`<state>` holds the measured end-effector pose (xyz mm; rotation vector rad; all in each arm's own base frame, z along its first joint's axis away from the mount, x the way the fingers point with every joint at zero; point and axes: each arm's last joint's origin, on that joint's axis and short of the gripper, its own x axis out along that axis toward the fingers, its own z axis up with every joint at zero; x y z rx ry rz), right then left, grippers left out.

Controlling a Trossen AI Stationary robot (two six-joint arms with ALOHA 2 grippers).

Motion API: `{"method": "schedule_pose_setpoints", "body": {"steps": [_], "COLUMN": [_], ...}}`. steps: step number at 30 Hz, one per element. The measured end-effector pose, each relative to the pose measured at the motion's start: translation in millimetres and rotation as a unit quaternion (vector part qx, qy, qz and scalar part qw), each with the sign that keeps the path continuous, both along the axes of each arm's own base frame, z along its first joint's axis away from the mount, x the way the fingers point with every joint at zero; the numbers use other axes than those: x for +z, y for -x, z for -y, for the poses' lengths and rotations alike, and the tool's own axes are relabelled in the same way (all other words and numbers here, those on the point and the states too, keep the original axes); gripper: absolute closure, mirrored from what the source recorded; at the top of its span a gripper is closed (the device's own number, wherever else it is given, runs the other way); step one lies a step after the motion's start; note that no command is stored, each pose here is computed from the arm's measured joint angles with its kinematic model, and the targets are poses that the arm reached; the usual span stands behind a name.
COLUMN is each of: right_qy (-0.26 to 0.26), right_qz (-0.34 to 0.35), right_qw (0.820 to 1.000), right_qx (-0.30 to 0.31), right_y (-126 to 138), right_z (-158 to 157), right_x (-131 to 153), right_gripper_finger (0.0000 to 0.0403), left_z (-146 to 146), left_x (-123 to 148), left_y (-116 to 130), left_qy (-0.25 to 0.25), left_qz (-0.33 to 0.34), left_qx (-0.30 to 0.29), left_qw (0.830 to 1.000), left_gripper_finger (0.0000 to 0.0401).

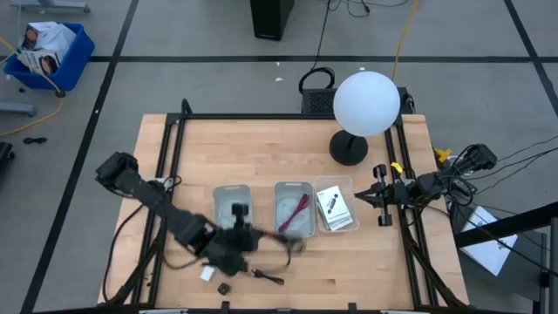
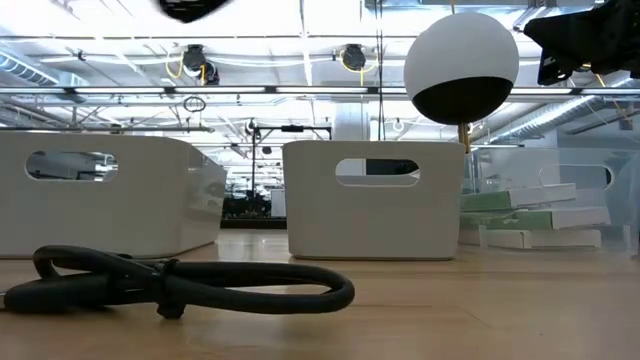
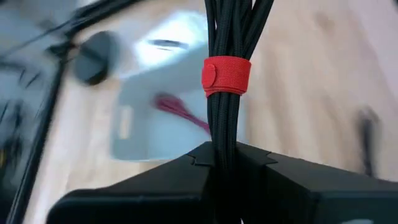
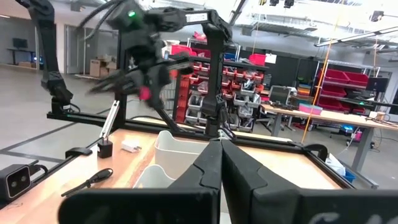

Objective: Pick and place items into bin
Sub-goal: Put the bottom black USB cable into the right gray bin

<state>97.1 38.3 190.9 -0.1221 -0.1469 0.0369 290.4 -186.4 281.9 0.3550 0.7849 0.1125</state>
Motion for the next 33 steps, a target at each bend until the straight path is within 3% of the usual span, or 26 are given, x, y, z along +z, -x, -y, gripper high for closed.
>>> {"method": "schedule_pose_setpoints", "body": {"steps": [4,8,11,23,30,33], "right_qy": [0.0,0.0,0.0,0.001,0.003,0.005], "right_qz": [0.001,0.001,0.0,-0.001,-0.003,-0.005], "right_qw": [1.0,1.0,1.0,1.0,1.0,1.0], "right_qx": [0.0,0.0,0.0,0.0,0.0,0.0], "right_y": [0,0,0,0,0,0], "right_z": [0,0,0,0,0,0], "right_x": [0,0,0,0,-1,-1], "right_gripper_finger": [0.0403,0.0403,0.0403,0.0403,0.0403,0.0403], "left_z": [-28,-54,-66,-60,-73,-75], "left_x": [12,17,14,-48,-56,-54], "left_y": [-20,-40,-56,-104,-107,-107], "left_qy": [0.085,0.2,0.261,0.35,0.341,0.324], "left_qz": [0.073,0.124,0.14,0.133,0.117,0.114], "left_qx": [0.106,0.187,0.207,0.246,0.271,0.253], "left_qw": [0.988,0.954,0.932,0.894,0.892,0.904], "left_gripper_finger": [0.0373,0.0374,0.0372,0.0374,0.0373,0.0374]}}
